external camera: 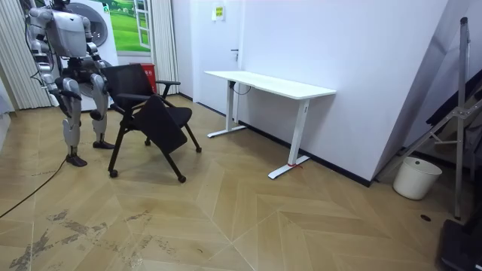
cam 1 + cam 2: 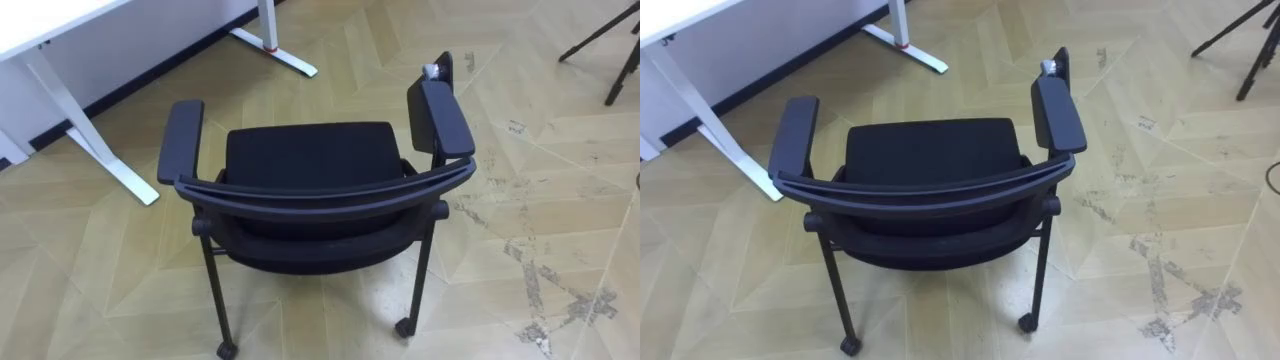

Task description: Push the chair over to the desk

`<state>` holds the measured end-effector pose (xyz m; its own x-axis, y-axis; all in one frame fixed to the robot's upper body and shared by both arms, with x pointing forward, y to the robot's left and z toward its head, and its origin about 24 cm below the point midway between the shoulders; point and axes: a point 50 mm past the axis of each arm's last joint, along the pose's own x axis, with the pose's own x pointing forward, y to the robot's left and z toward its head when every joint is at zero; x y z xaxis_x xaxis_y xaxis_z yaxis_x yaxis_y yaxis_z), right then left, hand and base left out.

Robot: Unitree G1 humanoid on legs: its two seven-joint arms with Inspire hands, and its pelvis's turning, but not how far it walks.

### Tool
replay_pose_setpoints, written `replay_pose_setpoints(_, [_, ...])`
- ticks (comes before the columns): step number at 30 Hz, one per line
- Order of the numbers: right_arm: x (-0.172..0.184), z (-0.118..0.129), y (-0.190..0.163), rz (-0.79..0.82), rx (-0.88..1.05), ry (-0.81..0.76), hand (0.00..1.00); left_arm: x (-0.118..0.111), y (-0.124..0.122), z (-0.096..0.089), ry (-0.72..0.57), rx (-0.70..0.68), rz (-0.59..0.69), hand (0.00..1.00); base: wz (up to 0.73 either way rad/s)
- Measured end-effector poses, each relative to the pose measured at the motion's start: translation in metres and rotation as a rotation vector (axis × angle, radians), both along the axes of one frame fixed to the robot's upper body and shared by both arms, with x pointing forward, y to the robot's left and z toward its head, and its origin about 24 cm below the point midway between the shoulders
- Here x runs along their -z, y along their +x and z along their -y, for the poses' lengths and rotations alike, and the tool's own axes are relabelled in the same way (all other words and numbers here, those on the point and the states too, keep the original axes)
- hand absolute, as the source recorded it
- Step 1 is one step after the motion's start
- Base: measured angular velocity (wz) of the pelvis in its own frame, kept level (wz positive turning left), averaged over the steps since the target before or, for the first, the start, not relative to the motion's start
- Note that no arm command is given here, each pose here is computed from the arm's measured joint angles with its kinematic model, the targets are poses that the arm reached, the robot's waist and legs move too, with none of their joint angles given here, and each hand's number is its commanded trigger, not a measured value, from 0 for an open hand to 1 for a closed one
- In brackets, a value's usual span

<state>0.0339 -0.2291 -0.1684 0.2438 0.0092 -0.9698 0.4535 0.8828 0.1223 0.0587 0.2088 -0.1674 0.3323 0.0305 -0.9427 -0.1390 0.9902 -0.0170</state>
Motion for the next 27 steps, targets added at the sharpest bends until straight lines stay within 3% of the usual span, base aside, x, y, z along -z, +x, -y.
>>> replay_pose_setpoints(9, [-0.001, 0.000, 0.005, 0.021, -0.010, -0.003, 0.00, -0.001, 0.005, -0.001, 0.020, 0.063, 0.009, 0.00, -0.03])
replay_pose_setpoints(27, [-0.001, 0.003, 0.003, 0.020, 0.060, -0.042, 0.00, -0.001, -0.013, -0.016, 0.112, -0.142, -0.025, 0.00, -0.01])
